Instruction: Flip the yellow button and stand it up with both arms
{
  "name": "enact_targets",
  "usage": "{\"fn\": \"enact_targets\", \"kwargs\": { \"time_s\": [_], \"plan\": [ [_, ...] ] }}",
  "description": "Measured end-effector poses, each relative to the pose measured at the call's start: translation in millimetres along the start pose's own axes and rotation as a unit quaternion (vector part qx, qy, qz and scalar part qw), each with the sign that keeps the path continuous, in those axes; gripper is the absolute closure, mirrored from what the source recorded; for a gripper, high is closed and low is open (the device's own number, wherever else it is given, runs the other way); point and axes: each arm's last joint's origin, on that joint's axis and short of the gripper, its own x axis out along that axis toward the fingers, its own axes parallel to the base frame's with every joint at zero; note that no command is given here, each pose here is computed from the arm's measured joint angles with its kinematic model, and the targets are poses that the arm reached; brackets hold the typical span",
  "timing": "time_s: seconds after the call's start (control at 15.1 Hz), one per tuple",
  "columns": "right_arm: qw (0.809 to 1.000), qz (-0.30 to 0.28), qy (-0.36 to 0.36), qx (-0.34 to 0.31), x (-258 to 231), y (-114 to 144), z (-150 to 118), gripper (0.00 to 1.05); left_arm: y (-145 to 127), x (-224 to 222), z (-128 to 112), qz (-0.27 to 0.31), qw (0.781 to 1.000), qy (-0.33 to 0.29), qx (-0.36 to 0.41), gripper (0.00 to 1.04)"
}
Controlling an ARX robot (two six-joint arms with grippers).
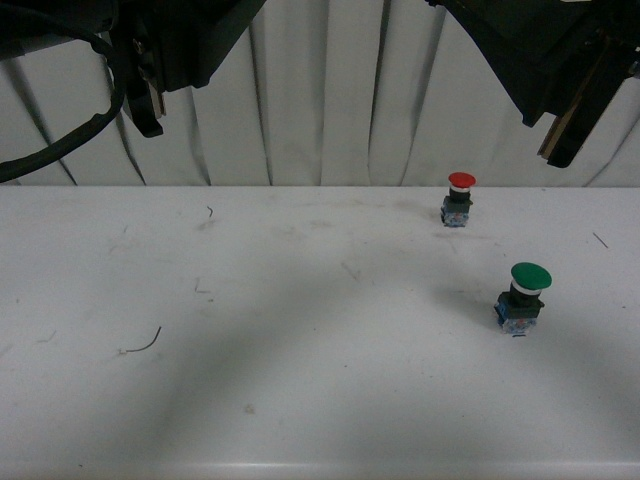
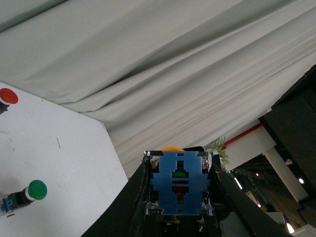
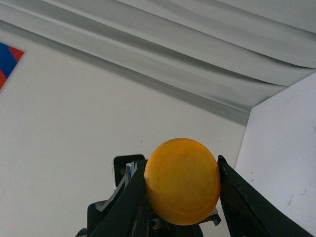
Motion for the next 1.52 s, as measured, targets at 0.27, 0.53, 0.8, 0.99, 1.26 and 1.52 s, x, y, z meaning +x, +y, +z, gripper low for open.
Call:
{"fn": "enact_targets", "kwargs": {
  "time_s": [0.27, 0.53, 0.8, 0.99, 1.26, 1.52],
  "plan": [
    [1.000, 0.000, 0.000, 0.007, 1, -1, 0, 0.69, 2, 0, 0, 0.005, 1.000, 0.001, -0.001, 0.57],
    [1.000, 0.000, -0.004, 0.017, 1, -1, 3, 0.69, 14, 3, 5, 0.021, 1.000, 0.002, -0.006, 0.25],
    [0.997, -0.007, -0.025, 0.068, 1, -11, 20, 0.69, 70, -63, 113, 0.125, 0.984, -0.128, -0.001, 0.07],
    [0.996, -0.010, -0.039, 0.080, 3, -17, 30, 0.69, 76, -132, 148, 0.195, 0.962, -0.186, 0.049, 0.07],
    [0.994, -0.034, -0.039, 0.099, 4, -36, 27, 0.69, 91, -197, 126, 0.296, 0.935, -0.178, 0.081, 0.07],
    [0.994, -0.035, -0.035, 0.100, 5, -40, 27, 0.69, 62, -253, 132, 0.378, 0.853, -0.211, 0.291, 0.24]
  ]
}}
